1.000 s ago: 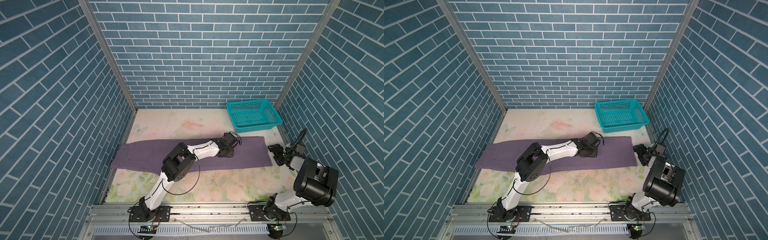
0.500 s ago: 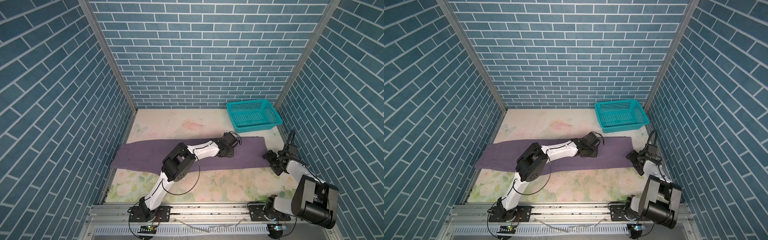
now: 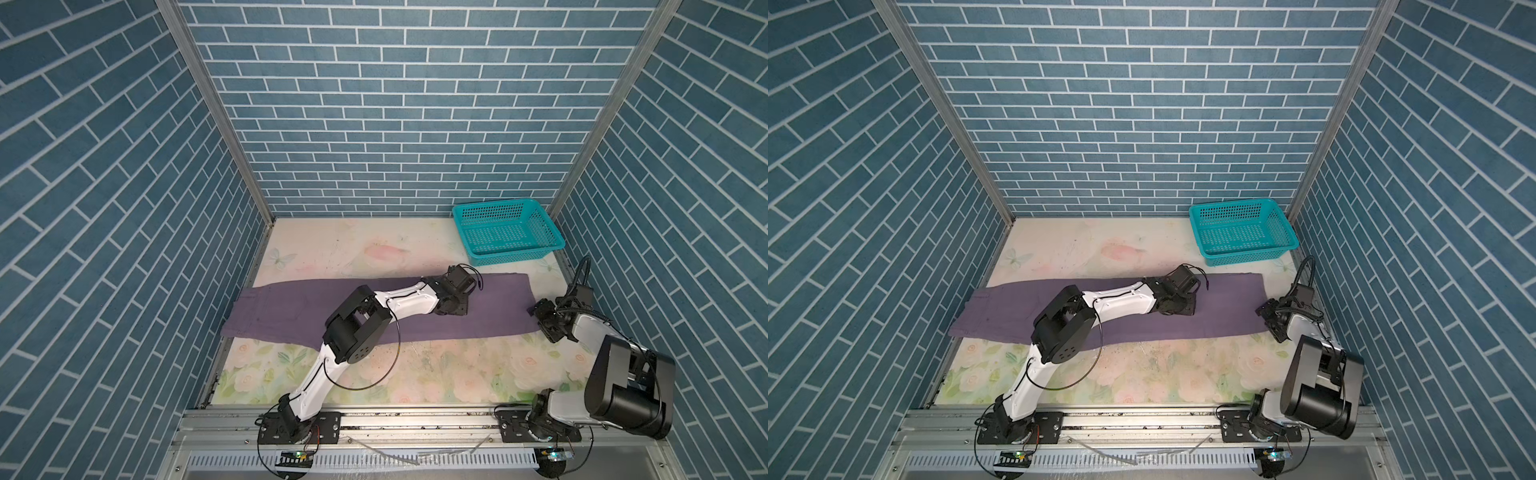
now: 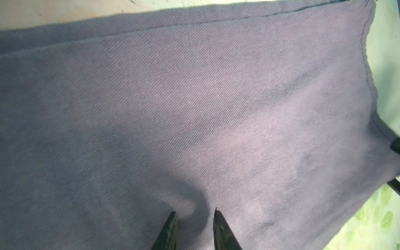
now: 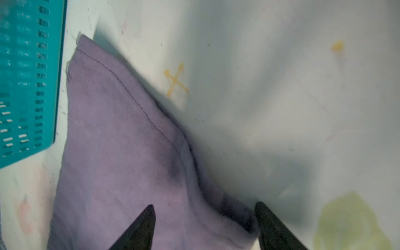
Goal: Fold and stack the trousers
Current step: Smooth out the trousers at the center of the table.
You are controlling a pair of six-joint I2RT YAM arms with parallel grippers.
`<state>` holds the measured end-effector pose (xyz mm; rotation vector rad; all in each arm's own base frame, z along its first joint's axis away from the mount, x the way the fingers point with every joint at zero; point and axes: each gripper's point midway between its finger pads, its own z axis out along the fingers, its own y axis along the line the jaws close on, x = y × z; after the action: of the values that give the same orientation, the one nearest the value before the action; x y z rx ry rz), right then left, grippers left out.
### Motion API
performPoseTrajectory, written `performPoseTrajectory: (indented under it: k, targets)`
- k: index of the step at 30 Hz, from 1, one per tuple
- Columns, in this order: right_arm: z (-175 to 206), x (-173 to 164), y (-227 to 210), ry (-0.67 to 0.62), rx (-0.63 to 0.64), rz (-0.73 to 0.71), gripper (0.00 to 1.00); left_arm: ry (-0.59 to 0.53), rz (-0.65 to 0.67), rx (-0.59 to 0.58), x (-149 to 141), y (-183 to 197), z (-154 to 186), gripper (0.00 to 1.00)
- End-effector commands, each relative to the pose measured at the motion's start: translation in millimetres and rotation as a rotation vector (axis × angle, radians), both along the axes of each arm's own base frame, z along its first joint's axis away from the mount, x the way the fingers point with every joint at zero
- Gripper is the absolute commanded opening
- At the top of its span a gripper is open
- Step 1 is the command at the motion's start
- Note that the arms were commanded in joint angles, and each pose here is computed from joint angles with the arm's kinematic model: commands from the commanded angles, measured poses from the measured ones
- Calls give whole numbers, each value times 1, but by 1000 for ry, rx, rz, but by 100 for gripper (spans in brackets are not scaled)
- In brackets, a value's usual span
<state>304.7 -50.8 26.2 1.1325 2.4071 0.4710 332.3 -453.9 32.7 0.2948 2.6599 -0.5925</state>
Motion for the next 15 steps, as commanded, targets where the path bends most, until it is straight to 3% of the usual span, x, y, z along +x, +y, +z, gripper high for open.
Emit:
performPoseTrajectory:
  k: [1,4,10,15]
  targets:
    - [-46,-36,24,186,146,-39,63,3,-16,11,-5,1,-4,31]
    - [-49,-30,28,174,173,-35,50,3,-18,11,-5,0,-4,31]
    - [-44,-26,30,155,182,-28,0,4,-21,15,-4,1,-4,30]
    - [-24,-20,26,113,156,-16,0,-4,-23,1,-3,0,6,30]
